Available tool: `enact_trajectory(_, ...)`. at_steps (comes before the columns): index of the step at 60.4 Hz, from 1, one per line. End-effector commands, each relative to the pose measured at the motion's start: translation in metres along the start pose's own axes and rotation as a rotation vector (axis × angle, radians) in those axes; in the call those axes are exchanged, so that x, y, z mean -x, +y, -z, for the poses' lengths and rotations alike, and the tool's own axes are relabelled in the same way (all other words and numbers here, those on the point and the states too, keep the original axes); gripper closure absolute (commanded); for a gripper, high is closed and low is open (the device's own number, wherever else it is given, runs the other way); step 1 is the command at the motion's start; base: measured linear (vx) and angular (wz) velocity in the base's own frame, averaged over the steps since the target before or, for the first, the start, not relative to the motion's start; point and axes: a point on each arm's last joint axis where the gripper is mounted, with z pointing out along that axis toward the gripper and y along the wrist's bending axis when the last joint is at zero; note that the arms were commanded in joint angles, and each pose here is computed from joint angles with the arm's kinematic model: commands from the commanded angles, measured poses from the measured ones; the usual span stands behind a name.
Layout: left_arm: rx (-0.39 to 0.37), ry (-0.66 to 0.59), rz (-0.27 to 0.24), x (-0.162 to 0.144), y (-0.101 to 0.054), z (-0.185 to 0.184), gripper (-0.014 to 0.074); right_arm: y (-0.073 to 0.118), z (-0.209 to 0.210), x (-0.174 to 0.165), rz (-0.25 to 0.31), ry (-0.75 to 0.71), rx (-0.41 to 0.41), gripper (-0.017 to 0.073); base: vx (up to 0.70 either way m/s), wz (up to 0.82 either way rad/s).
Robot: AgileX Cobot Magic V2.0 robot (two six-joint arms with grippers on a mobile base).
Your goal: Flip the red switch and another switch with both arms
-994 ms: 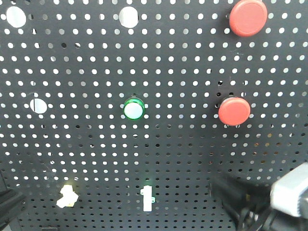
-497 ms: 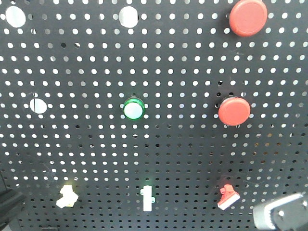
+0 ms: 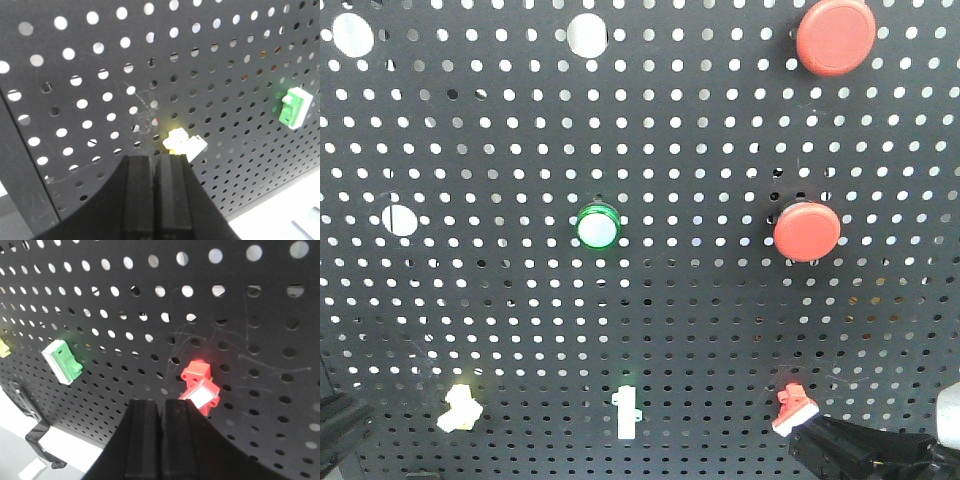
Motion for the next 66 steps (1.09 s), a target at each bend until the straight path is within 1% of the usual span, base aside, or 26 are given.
enact_trajectory(1, -0.011, -0.108, 0.014, 0.018, -0.001, 0.003, 0.0591, 0.003, 0.003, 0.020, 0.000, -0.123, 0.022, 0.0566, 0.00, 0.00)
enact_trajectory(20, -0.012, -0.112, 0.014, 0.018, -0.001, 0.003, 0.0591, 0.003, 0.003, 0.019, 0.000, -0.121, 0.021, 0.0566, 0.00, 0.00)
enact_trajectory(25, -0.015, -0.105, 0.013, 0.011, -0.001, 0.002, 0.0591, 0.003, 0.003, 0.019, 0.000, -0.121, 0.021, 0.0566, 0.00, 0.00)
enact_trajectory(30, 0.002, -0.116, 0.005, 0.005, 0.001, 0.007, 0.0591, 0.003, 0.003, 0.019, 0.000, -0.121, 0.021, 0.0566, 0.00, 0.00)
enact_trajectory(35, 0.044, -0.130, -0.018, -0.012, 0.006, 0.016, 0.0591, 0.003, 0.003, 0.019, 0.000, -0.121, 0.021, 0.0566, 0.00, 0.00)
enact_trajectory(37, 0.076, -0.137, -0.030, -0.020, 0.009, 0.020, 0.0591, 0.003, 0.003, 0.019, 0.000, -0.121, 0.021, 0.0566, 0.00, 0.00)
enact_trajectory(40, 0.118, -0.137, -0.031, -0.038, 0.012, 0.027, 0.0591, 0.003, 0.003, 0.019, 0.000, -0.121, 0.021, 0.0566, 0.00, 0.00)
enact_trajectory(48, 0.240, -0.124, 0.019, -0.086, 0.018, 0.044, 0.0591, 0.003, 0.003, 0.019, 0.000, -0.121, 0.021, 0.0566, 0.00, 0.00)
enact_trajectory(52, 0.283, -0.143, 0.029, -0.104, 0.018, 0.051, 0.0591, 0.003, 0.003, 0.019, 0.000, -0.121, 0.021, 0.0566, 0.00, 0.00)
enact_trajectory(60, 0.340, -0.166, 0.002, -0.139, 0.016, 0.059, 0.0591, 0.003, 0.003, 0.019, 0.000, -0.121, 0.021, 0.0566, 0.00, 0.00)
enact_trajectory(63, 0.347, -0.181, 0.004, -0.148, 0.015, 0.060, 0.0591, 0.003, 0.003, 0.019, 0.000, -0.121, 0.021, 0.0566, 0.00, 0.00)
enact_trajectory(66, 0.349, -0.184, 0.019, -0.156, 0.014, 0.062, 0.0591, 0.003, 0.003, 0.019, 0.000, -0.121, 0.021, 0.0566, 0.00, 0.00)
